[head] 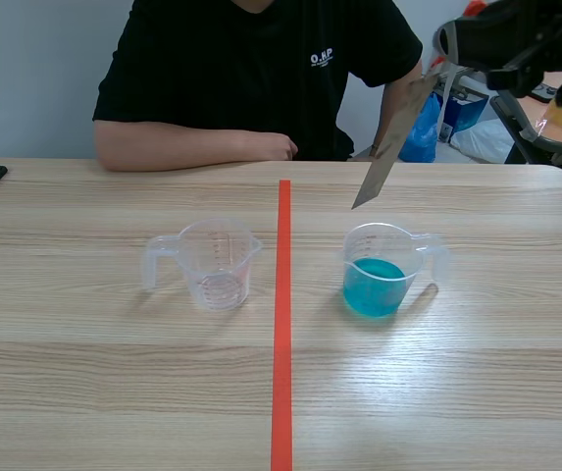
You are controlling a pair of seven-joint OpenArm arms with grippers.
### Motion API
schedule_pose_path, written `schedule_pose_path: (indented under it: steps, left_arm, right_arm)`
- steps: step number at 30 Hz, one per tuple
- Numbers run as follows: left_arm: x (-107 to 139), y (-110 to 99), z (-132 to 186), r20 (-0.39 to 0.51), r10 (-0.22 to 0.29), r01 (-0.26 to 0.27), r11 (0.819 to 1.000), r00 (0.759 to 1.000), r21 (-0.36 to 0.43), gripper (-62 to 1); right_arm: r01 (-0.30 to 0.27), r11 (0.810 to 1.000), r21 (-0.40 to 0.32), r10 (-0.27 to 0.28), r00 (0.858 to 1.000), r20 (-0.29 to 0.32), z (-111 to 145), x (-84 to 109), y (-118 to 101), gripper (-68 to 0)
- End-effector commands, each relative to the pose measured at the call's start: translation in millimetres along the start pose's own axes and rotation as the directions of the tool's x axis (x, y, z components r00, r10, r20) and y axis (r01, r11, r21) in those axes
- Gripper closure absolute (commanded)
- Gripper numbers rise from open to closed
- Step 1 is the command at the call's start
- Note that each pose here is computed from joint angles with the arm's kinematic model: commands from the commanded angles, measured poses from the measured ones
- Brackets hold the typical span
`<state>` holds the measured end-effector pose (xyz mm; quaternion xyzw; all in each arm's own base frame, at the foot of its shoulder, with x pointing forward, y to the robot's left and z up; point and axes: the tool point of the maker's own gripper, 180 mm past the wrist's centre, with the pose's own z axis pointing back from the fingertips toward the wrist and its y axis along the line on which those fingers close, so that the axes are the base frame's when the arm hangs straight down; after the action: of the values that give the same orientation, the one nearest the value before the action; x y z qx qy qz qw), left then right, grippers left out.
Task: Do the redox reaction experiment.
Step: 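Move the plate over the blue solution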
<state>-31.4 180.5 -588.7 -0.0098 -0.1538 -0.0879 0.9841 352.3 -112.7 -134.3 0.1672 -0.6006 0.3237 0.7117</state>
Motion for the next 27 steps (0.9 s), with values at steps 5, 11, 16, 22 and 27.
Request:
schedule_pose_path:
  steps: [5, 11, 16, 22, 27]
  left_arm:
    - [6, 2, -1, 0.018, 0.001, -0.001, 1.0, 1.0, 0.003, -4.2]
    - [6, 2, -1, 0.018, 0.001, -0.001, 1.0, 1.0, 0.003, -4.2]
    - [6, 2, -1, 0.018, 0.001, -0.001, 1.0, 1.0, 0.003, -4.2]
    - [6, 2, -1, 0.018, 0.001, -0.001, 1.0, 1.0, 0.003, -4.2]
    - [6, 2, -1, 0.018, 0.001, -0.001, 1.0, 1.0, 0.003, -4.2]
  right_arm:
    - [0.011, 0.999, -0.04, -0.011, 1.0, -0.001, 19, -0.5, -16, -0.7]
    - [0.034, 0.998, -0.053, -0.034, 0.999, -0.009, 24, -8.6, -17, -0.7]
    - [0.037, 0.998, -0.052, -0.037, 0.999, 0.001, 23, -7.1, -16, -0.7]
    - [0.037, 0.998, -0.052, -0.037, 0.999, 0.012, 23, -4.9, -17, -0.7]
    - [0.042, 0.998, -0.05, -0.041, 0.999, 0.016, 23, -4.9, -16, -0.7]
